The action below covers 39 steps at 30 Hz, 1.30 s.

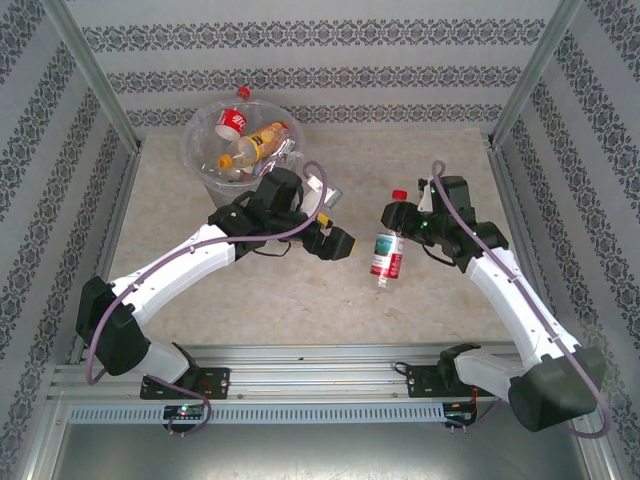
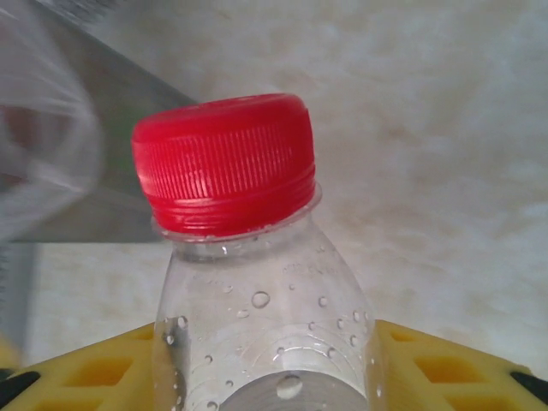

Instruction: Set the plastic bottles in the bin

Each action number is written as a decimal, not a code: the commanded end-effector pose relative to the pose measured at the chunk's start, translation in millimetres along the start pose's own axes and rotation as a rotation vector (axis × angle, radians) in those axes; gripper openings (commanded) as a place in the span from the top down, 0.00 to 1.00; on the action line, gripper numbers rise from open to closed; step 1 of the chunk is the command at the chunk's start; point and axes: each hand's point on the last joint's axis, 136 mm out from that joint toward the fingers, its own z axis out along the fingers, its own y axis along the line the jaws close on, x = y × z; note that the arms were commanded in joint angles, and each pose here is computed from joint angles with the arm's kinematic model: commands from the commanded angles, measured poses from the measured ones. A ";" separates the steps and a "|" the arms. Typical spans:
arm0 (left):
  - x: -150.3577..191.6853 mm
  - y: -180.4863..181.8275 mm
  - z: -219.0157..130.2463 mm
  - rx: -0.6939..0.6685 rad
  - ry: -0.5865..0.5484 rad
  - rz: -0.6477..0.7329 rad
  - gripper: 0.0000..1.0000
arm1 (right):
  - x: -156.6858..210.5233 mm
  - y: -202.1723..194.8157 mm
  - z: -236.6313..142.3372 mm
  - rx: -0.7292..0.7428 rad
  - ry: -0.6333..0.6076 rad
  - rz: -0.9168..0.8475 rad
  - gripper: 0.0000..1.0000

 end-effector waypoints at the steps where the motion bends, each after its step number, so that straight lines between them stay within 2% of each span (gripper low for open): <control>1: -16.3 -17.9 3.6 0.090 -0.070 0.000 0.00 | -22.7 53.3 -16.3 -0.231 -0.057 0.061 0.50; 6: -14.9 -26.7 10.9 0.177 -0.070 -0.026 0.00 | -34.5 86.4 -25.6 -0.358 -0.098 0.075 0.51; 15: -10.8 -26.4 25.9 0.222 -0.056 -0.069 0.01 | -40.5 122.9 -35.5 -0.491 -0.132 0.080 0.51; 17: -9.7 -25.9 26.9 0.218 -0.049 -0.067 0.06 | -39.2 125.2 -35.0 -0.498 -0.128 0.077 0.51; 20: -12.2 -27.7 23.3 0.213 -0.057 -0.056 0.21 | -37.9 123.5 -32.0 -0.488 -0.123 0.078 0.51; 22: -14.3 -30.6 18.6 0.213 -0.064 -0.034 0.28 | -36.4 120.1 -29.7 -0.475 -0.120 0.078 0.50; 24: -15.7 -31.3 14.0 0.198 -0.070 -0.010 0.35 | -35.0 117.1 -27.0 -0.463 -0.116 0.079 0.47; 26: -18.5 -31.4 8.3 0.173 -0.075 0.011 0.41 | -33.7 116.1 -26.3 -0.462 -0.111 0.080 0.39; 31: -26.3 -27.2 -9.1 0.081 -0.089 0.050 0.42 | -35.1 108.4 -34.3 -0.473 -0.125 0.080 0.18; 36: -39.7 -16.6 -39.3 -0.067 -0.107 0.097 0.42 | -34.6 104.6 -58.8 -0.545 -0.168 0.010 0.07; 39: -48.7 -3.8 -61.4 -0.176 -0.105 0.104 0.41 | -25.5 111.2 -74.0 -0.589 -0.168 -0.097 0.02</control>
